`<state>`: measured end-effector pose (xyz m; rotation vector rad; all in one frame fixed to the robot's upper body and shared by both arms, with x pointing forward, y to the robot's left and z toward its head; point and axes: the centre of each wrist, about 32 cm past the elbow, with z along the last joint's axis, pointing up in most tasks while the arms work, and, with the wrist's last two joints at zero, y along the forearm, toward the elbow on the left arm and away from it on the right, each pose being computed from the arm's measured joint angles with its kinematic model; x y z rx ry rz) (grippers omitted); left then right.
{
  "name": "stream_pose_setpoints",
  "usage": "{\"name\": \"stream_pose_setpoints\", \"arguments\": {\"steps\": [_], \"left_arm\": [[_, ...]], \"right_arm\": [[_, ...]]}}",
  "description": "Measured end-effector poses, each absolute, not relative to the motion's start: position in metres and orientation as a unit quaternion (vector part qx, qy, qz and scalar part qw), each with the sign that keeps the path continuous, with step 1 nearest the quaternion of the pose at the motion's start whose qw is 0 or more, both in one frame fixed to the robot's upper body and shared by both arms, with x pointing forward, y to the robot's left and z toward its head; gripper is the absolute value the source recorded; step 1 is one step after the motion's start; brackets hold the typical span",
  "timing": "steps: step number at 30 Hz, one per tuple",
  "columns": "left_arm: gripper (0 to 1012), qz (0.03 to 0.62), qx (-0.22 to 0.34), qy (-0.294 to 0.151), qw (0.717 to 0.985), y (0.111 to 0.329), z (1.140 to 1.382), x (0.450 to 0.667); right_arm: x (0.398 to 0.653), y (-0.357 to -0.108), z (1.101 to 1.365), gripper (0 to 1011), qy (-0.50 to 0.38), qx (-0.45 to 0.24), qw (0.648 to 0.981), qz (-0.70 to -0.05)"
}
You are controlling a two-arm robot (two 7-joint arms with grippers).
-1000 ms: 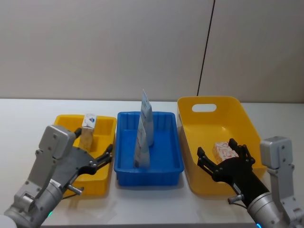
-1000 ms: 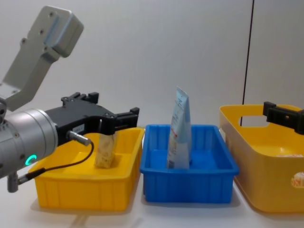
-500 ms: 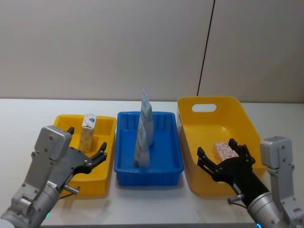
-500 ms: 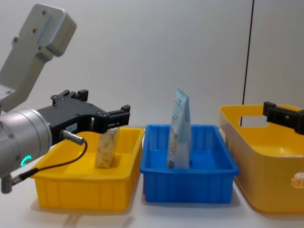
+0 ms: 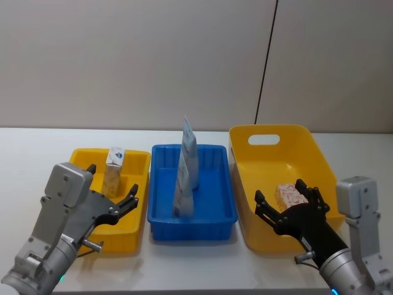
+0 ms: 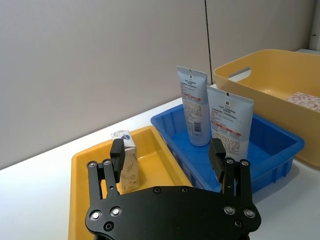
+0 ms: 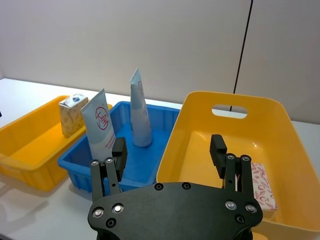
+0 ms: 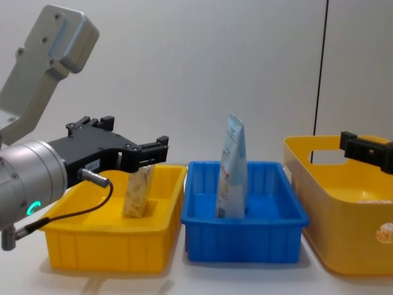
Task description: Bimanual collaborative sorting of washing and personal care products
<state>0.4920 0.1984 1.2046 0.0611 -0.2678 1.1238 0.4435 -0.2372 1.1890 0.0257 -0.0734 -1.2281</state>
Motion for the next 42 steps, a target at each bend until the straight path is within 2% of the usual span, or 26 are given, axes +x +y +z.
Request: {"name": "stream_pose_setpoints", "arguments": {"steps": [9, 26, 32, 42], "left_arm": [[1002, 0.531, 0.029, -0.127, 0.837, 0.198, 1.205, 0.492], [1002, 0.531, 0.029, -0.126, 0.837, 0.198, 1.204, 0.492], [1002, 0.531, 0.029, -0.126, 0.837, 0.198, 1.204, 0.492], [1002, 0.531, 0.029, -0.126, 0.837, 0.198, 1.204, 0.492]], "right_arm": [[0.445, -0.237, 1.192, 1004, -0.027, 0.006, 0.825, -0.565], [0.456, -0.234, 1.206, 1004, -0.005, -0.032, 0.874, -0.485], [0.464, -0.226, 1.21, 1004, -0.006, -0.052, 0.889, -0.455], [0.474, -0.21, 1.208, 1004, -0.026, -0.073, 0.891, -0.448]]}}
